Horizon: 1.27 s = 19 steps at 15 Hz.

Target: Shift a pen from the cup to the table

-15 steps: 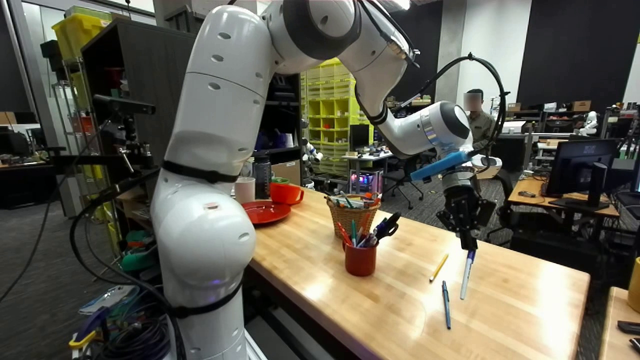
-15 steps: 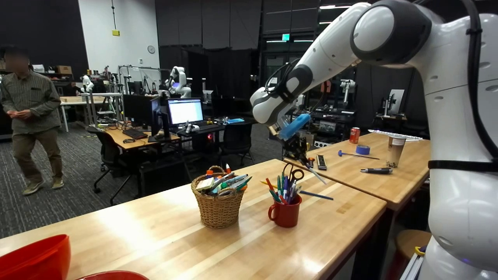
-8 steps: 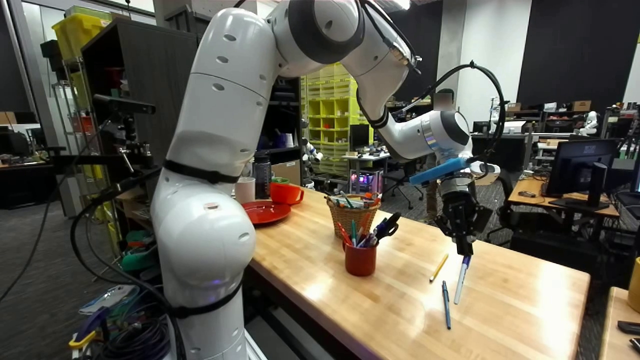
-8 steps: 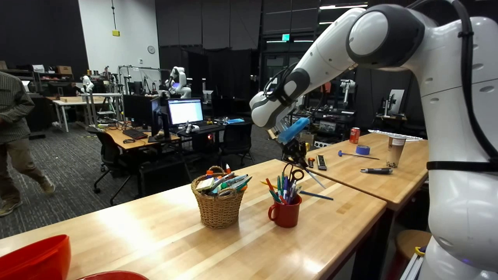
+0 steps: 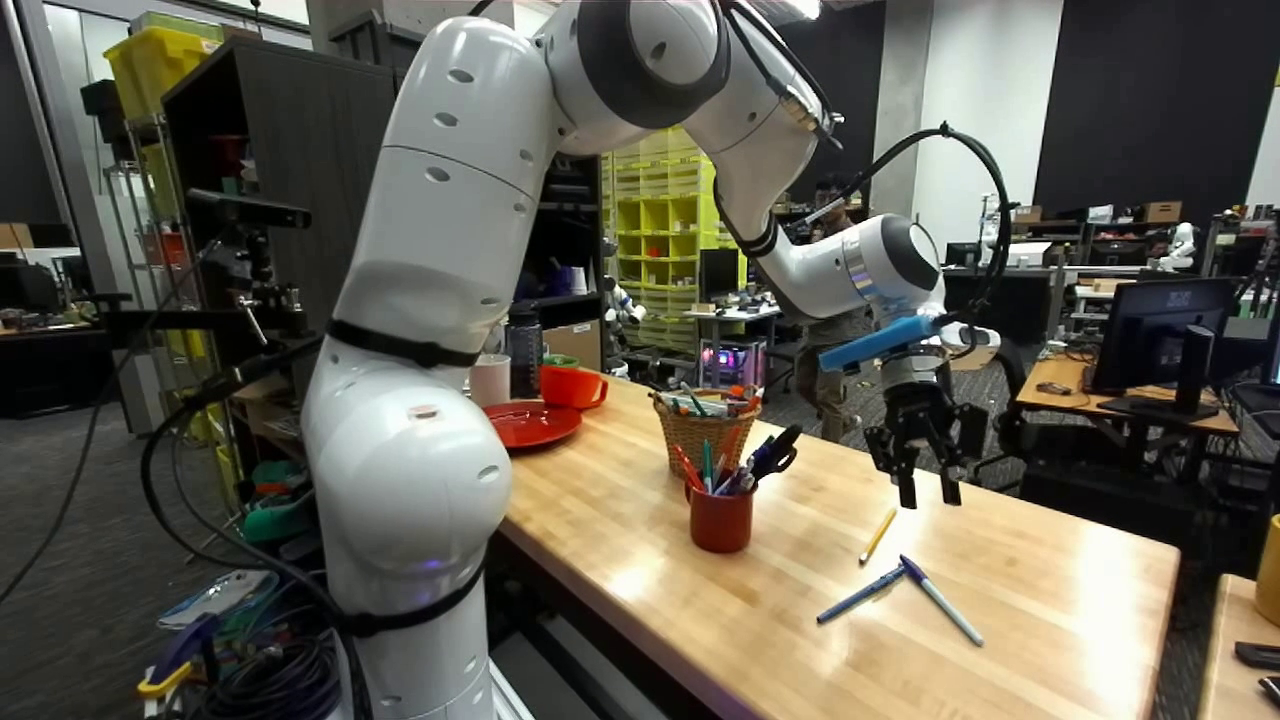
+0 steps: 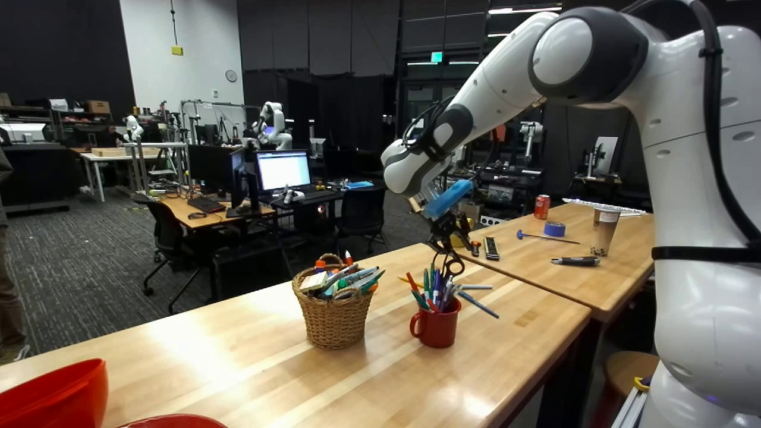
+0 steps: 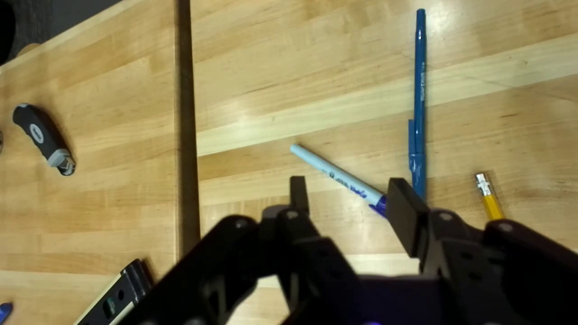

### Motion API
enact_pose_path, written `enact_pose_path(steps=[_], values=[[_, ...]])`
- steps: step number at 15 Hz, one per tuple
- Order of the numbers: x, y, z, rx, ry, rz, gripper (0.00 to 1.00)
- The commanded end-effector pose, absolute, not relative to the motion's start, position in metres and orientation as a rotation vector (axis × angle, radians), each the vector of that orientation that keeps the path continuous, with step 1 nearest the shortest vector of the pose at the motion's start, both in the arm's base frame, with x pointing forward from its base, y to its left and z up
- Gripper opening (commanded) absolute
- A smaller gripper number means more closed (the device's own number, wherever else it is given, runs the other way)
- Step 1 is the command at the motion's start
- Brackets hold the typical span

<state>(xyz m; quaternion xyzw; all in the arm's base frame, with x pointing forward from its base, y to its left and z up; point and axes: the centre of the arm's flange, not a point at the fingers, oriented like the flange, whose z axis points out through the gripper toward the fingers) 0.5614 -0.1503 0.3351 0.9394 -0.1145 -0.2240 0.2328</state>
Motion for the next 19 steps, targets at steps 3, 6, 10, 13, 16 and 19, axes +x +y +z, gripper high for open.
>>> enact_pose_path(steps=[3,6,10,13,16,19], values=[[0.543,-0.13,0.425,2.701,-0.284,-0.444,0.97],[0.521,-0.112,0.479,2.795,-0.283,-0.326,1.0],[0.456,-0.085,0.531,2.96,-0.263,-0.238,1.0],[0.402,-0.069,0.556,3.072,-0.244,-0.17,1.0],[0.421,-0.071,0.559,3.063,-0.252,-0.177,1.0],[0.409,-0.069,0.567,3.068,-0.25,-0.145,1.0]])
